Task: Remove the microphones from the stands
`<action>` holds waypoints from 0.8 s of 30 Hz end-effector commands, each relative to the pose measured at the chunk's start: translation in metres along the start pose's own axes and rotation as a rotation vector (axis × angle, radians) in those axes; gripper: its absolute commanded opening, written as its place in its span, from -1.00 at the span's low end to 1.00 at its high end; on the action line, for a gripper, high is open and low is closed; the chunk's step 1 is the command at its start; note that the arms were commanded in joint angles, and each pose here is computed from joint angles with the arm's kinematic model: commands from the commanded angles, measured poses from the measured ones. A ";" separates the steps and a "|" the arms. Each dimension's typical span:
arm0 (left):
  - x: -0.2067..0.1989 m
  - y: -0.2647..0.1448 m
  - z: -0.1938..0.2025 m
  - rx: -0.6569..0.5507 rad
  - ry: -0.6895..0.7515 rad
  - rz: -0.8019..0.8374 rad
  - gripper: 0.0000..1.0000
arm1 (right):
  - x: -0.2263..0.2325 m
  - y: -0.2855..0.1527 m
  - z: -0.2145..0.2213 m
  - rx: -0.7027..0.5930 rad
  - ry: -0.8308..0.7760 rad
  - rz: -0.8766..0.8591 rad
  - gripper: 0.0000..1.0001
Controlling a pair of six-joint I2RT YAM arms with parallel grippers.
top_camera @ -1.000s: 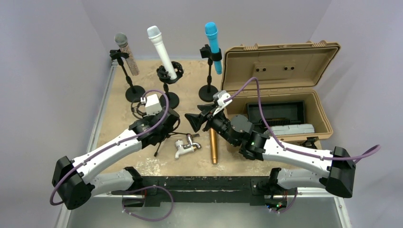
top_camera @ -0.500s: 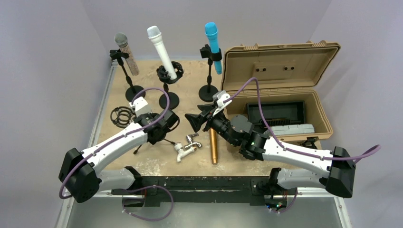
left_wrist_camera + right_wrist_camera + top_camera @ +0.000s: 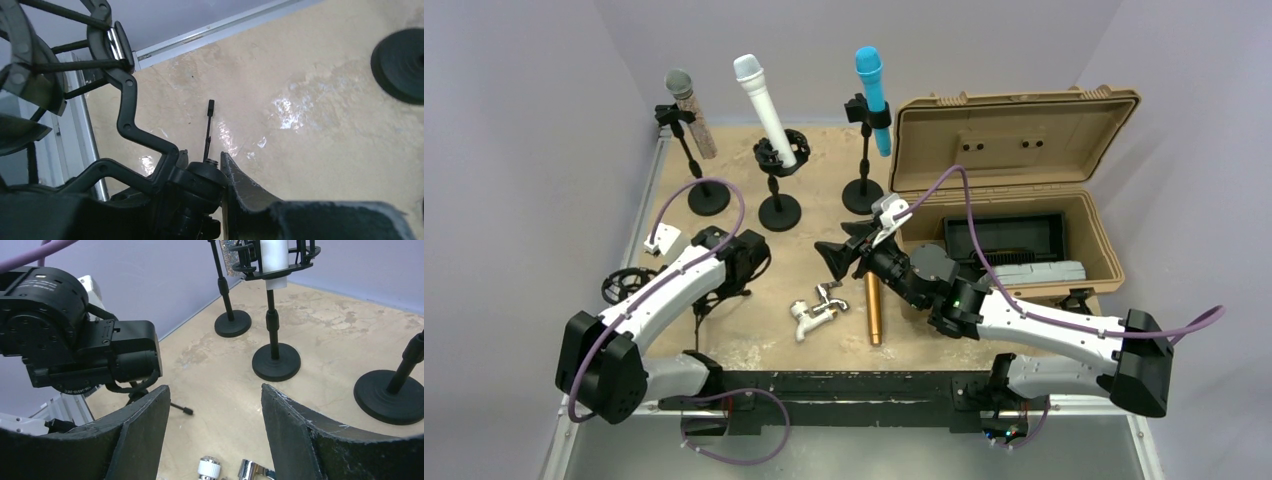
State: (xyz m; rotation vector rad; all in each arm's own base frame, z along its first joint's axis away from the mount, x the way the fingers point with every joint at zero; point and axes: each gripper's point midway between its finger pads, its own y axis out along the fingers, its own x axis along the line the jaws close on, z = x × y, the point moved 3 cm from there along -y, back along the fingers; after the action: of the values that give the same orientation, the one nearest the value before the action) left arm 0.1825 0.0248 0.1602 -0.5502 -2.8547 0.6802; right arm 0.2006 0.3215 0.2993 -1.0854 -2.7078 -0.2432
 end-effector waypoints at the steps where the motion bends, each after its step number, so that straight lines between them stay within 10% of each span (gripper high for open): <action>1: 0.046 0.007 -0.027 -0.099 -0.024 -0.162 -0.78 | 0.002 -0.007 -0.026 -0.075 -0.012 -0.024 0.32; 8: 0.039 0.011 -0.029 -0.038 -0.052 -0.114 -0.74 | 0.004 -0.014 -0.027 -0.089 -0.015 -0.057 0.33; 16: 0.034 0.008 -0.032 -0.008 -0.007 -0.090 0.51 | 0.004 -0.020 -0.031 -0.107 0.001 -0.062 0.33; 24: 0.013 -0.015 -0.026 0.193 0.010 0.101 0.92 | 0.002 -0.014 -0.032 -0.096 -0.004 -0.040 0.34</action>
State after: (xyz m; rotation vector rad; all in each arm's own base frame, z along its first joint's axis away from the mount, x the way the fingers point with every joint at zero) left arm 0.1637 0.0443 0.1805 -0.4722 -2.8015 0.7934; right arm 0.1901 0.3062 0.3121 -1.0439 -2.7463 -0.3140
